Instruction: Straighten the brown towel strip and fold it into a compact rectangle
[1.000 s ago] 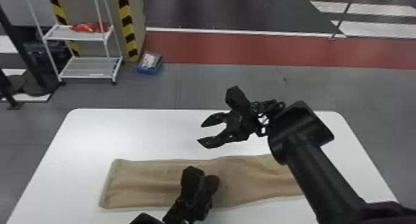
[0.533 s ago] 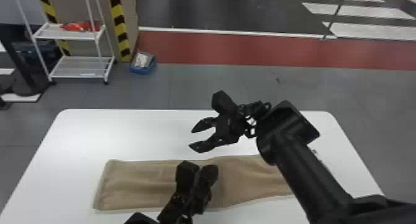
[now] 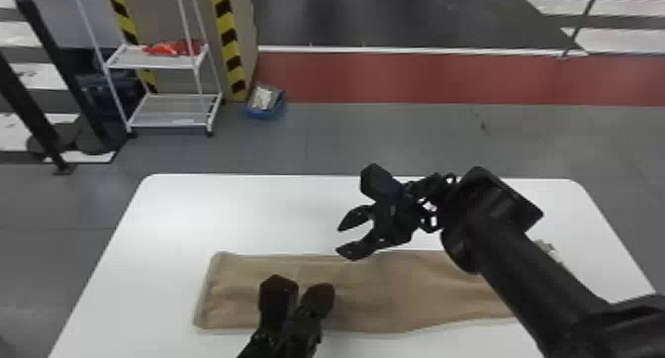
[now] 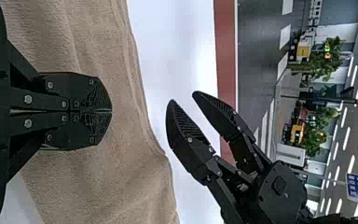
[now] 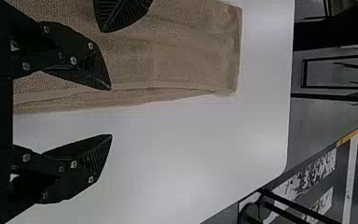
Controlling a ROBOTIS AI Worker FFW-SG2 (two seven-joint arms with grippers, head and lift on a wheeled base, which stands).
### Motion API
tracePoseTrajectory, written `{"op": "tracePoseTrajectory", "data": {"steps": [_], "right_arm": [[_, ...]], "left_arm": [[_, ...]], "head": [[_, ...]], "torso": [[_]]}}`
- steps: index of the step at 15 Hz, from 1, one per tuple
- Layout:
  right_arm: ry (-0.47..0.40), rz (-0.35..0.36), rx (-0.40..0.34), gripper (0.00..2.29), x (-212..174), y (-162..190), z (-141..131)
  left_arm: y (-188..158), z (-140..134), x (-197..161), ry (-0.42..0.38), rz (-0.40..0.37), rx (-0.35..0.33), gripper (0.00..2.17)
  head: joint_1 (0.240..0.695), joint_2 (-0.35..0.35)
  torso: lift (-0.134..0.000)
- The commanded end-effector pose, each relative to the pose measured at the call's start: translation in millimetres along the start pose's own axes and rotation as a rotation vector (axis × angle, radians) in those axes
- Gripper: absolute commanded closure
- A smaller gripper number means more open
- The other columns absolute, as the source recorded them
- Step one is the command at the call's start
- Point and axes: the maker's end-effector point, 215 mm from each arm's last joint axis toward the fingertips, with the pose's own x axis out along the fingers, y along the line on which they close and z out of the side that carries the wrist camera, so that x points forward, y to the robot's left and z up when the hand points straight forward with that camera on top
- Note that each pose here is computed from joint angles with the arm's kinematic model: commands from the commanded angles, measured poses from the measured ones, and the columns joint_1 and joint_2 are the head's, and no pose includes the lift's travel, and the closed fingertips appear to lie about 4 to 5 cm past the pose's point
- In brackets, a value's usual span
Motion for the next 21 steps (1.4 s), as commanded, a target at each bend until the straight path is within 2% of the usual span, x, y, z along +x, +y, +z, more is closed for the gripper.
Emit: {"op": "tracePoseTrajectory", "data": {"steps": [1,3,10,15,21], "right_arm": [[-0.031,0.003,-0.007,0.62,5,6,3],[-0.057,0.004,0.007,0.62,7,10,6],[-0.03,-0.01,0.029,0.62,18,21,-14],[-0.01,0.005,0.026,0.67,29,38,-25],[0.037,-0.028,0.004,0.68,39,43,-41]], "left_arm": [[1,-11,-11,0.015,-0.001,0.007,1.71],[-1,-19,-16,0.027,-0.008,0.011,1.71],[-3,-22,-14,0.041,-0.014,0.017,1.71],[-6,-30,-15,0.052,-0.018,0.018,1.71],[-6,-34,-17,0.058,-0.021,0.021,1.71]], "head": [[0.695,0.016],[0.695,0.026],[0.695,0.034],[0.695,0.031],[0.695,0.029]], "torso": [[0.0],[0.0],[0.0],[0.0],[0.0]]}}
